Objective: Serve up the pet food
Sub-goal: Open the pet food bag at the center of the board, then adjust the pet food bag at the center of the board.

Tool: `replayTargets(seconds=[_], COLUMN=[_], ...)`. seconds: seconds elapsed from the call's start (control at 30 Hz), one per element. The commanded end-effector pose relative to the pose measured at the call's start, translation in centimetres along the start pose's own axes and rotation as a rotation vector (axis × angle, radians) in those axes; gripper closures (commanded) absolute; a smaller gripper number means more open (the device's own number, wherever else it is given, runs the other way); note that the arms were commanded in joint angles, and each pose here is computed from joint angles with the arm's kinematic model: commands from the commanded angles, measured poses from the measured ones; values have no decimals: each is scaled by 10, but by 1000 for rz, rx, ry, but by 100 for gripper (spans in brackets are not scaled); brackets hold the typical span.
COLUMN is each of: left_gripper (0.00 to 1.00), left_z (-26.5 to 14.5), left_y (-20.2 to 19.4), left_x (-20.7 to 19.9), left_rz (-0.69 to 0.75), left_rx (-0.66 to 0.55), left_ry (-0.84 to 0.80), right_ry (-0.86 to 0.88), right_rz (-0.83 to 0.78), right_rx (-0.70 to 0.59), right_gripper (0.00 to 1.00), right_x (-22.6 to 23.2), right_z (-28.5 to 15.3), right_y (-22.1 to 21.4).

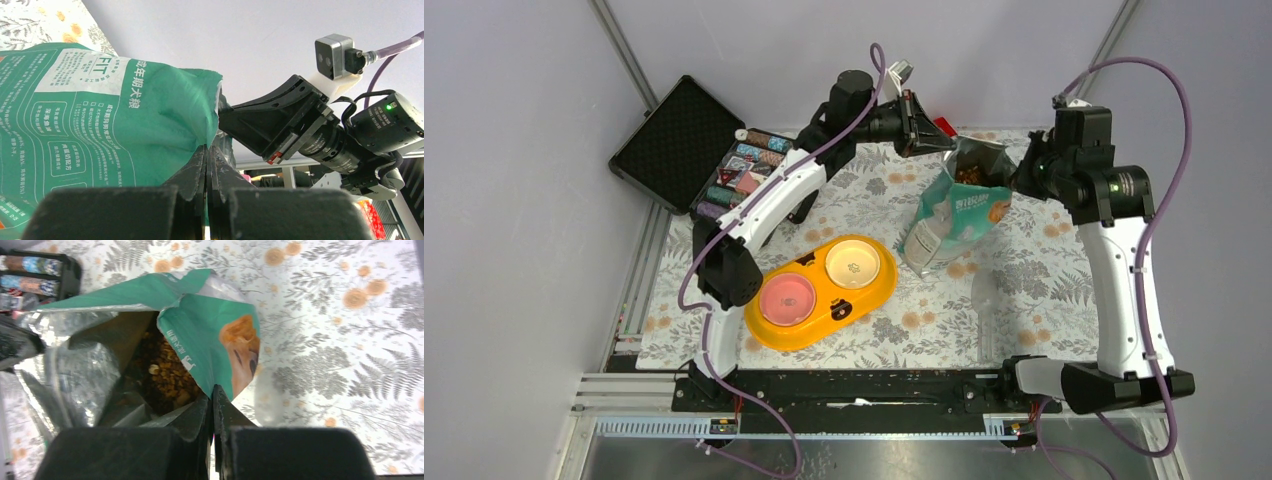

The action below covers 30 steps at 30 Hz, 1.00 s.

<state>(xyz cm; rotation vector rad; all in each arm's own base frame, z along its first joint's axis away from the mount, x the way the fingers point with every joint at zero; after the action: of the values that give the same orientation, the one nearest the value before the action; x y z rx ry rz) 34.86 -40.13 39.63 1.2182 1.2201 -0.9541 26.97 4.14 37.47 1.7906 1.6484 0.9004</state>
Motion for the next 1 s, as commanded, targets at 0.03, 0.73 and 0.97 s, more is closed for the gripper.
replayTargets(seconds=[0.03, 0.73, 0.97], left_gripper=[100, 100, 100], left_z=[-32, -12, -15], left_y=[-28, -71, -69], left_x=[-105, -114, -111], left_rz=[213, 256, 262], left_rx=[4, 114, 105], left_ry=[-242, -255, -231], right_ry=[-185, 46, -98], right_rz=[-74, -55, -59], right_rx=[-83, -104, 34], right_gripper=[100, 52, 38], right_x=[-35, -7, -28], right_z=[-30, -53, -30], right_y=[-21, -28, -59])
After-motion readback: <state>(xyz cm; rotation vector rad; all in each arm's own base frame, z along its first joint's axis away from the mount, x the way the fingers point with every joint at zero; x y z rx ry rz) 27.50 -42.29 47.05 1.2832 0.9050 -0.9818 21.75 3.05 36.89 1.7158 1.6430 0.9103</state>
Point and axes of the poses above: each gripper's point midway between its finger pads, its own z axis out along the fingers, its own x axis along the line the jaws close on, y = z × x, the point moved 5 cm from there along -z, back along the fingers, and after that the axes turned 12 degrees about -z, right-handed, at the moved point
